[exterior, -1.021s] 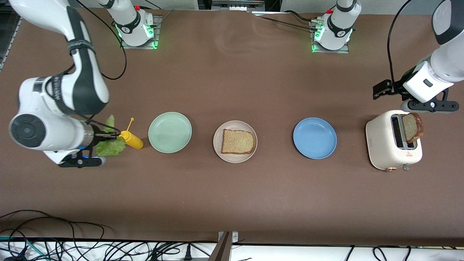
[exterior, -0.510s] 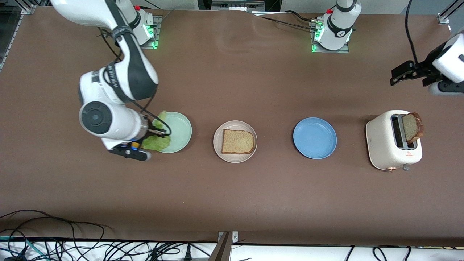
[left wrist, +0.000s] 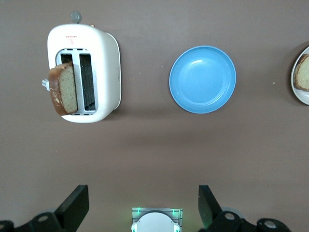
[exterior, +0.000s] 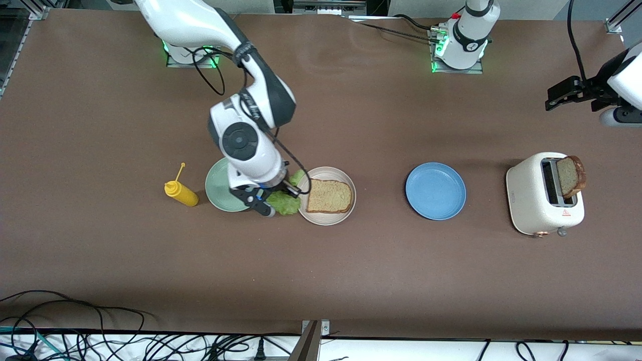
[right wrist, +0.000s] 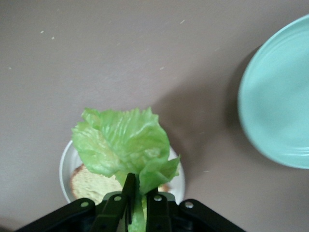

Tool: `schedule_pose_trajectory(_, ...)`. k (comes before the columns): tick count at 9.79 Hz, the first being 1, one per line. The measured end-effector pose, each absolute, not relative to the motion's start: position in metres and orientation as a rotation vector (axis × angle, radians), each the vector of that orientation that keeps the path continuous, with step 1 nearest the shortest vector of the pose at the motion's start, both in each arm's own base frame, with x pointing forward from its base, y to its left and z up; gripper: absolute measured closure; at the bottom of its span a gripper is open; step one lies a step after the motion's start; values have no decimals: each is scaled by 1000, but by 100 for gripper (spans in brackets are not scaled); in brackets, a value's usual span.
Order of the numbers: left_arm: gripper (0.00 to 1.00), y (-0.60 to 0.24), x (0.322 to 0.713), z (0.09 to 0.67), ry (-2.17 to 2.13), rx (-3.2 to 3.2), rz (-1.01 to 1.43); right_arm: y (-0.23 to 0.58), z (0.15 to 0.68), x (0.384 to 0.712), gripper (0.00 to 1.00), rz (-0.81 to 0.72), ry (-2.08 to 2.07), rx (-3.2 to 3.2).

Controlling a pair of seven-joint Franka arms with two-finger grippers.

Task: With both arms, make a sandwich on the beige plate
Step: 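Carry the lettuce with the right gripper over the bread on the beige plate, then lower the lettuce onto the bread, open the right gripper and withdraw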

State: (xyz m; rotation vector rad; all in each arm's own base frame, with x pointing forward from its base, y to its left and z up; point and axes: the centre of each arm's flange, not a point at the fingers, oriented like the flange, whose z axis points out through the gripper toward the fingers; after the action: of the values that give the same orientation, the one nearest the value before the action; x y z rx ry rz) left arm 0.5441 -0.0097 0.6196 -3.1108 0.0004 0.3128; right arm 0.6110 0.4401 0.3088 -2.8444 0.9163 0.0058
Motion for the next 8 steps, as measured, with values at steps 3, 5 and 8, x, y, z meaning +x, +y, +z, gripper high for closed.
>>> schedule_pose_trajectory(3, 0, -14, 550, 594, 10, -3098, 390, 483, 261, 596, 88, -91, 1011, -2711)
schedule_pose_trajectory(5, 0, -13, 551, 589, 8, -3097, 398, 481, 263, 600, 63, -104, 1031, -2693)
schedule_pose_trajectory(8, 0, -12, 557, 580, 2, -3094, 405, 480, 267, 603, 19, -112, 1032, -2685)
